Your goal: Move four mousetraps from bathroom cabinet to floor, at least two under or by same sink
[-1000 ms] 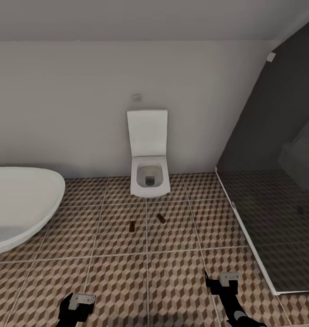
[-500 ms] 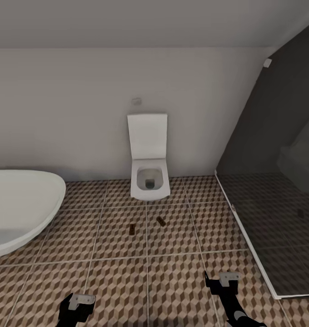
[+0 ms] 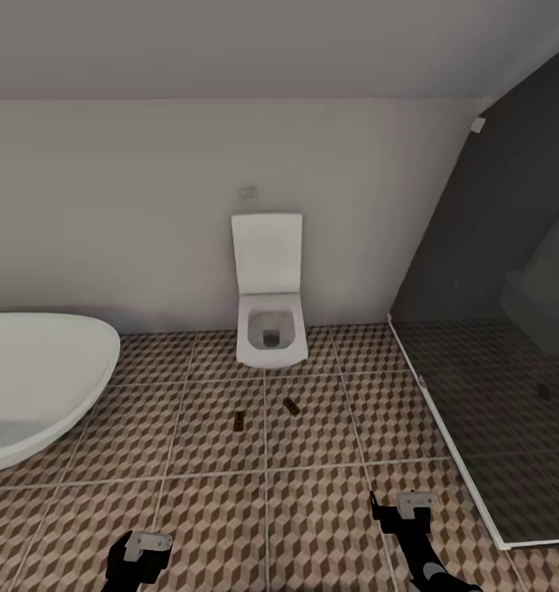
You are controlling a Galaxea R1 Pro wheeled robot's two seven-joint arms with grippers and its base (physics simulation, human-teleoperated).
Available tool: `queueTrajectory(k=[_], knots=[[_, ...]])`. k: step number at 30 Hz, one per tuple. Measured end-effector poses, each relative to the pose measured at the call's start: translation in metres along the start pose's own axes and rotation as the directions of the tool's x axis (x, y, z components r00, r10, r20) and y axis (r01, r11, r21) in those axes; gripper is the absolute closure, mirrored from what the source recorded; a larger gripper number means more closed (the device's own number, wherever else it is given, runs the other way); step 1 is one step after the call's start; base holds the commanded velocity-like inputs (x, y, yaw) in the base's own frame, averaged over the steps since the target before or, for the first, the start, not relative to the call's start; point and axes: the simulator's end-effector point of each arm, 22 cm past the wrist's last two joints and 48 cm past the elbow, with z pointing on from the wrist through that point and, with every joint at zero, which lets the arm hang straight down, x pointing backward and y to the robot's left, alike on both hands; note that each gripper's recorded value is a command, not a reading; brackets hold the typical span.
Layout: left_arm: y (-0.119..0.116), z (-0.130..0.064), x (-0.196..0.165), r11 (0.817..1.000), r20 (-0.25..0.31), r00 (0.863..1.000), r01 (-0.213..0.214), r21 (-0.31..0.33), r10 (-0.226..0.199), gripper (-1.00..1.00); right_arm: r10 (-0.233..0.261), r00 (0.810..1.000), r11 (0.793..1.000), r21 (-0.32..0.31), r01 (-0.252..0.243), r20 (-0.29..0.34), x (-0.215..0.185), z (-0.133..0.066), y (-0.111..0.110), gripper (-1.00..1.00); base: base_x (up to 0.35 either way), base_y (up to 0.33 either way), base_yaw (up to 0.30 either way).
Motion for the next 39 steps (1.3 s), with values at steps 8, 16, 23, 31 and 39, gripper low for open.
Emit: queueTrajectory(k=[8,16,23,31,39], knots=[[0.001,-0.001,-0.005,1.0,0.012,1.0,0.001,-0.002,-0.001,-1.0,0.001,1.0,1.0,0.002,-0.001,0.013,-0.007,-0.001,-0.001,-1.0,0.0,0.0,0.0],[0.001,-0.002,-0.012,1.0,0.024,1.0,0.001,-0.003,-0.001,-1.0,0.003,1.0,1.0,0.003,-0.003,0.026,-0.014,-0.001,-0.002,-1.0,0.0,0.0,0.0],[0.002,-0.002,-0.017,1.0,0.036,0.999,0.002,-0.005,-0.002,-1.0,0.004,0.999,1.0,0.004,-0.004,0.037,-0.02,-0.002,-0.002,-1.0,0.0,0.0,0.0],[0.003,-0.003,-0.024,1.0,0.049,0.999,0.003,-0.007,-0.003,-1.0,0.005,0.999,1.0,0.004,-0.005,0.05,-0.027,-0.002,-0.003,-1.0,0.0,0.0,0.0],[0.004,-0.004,-0.03,1.0,0.061,0.998,0.004,-0.008,-0.004,-1.0,0.006,0.998,1.0,0.005,-0.006,0.063,-0.034,-0.003,-0.003,-1.0,0.0,0.0,0.0]])
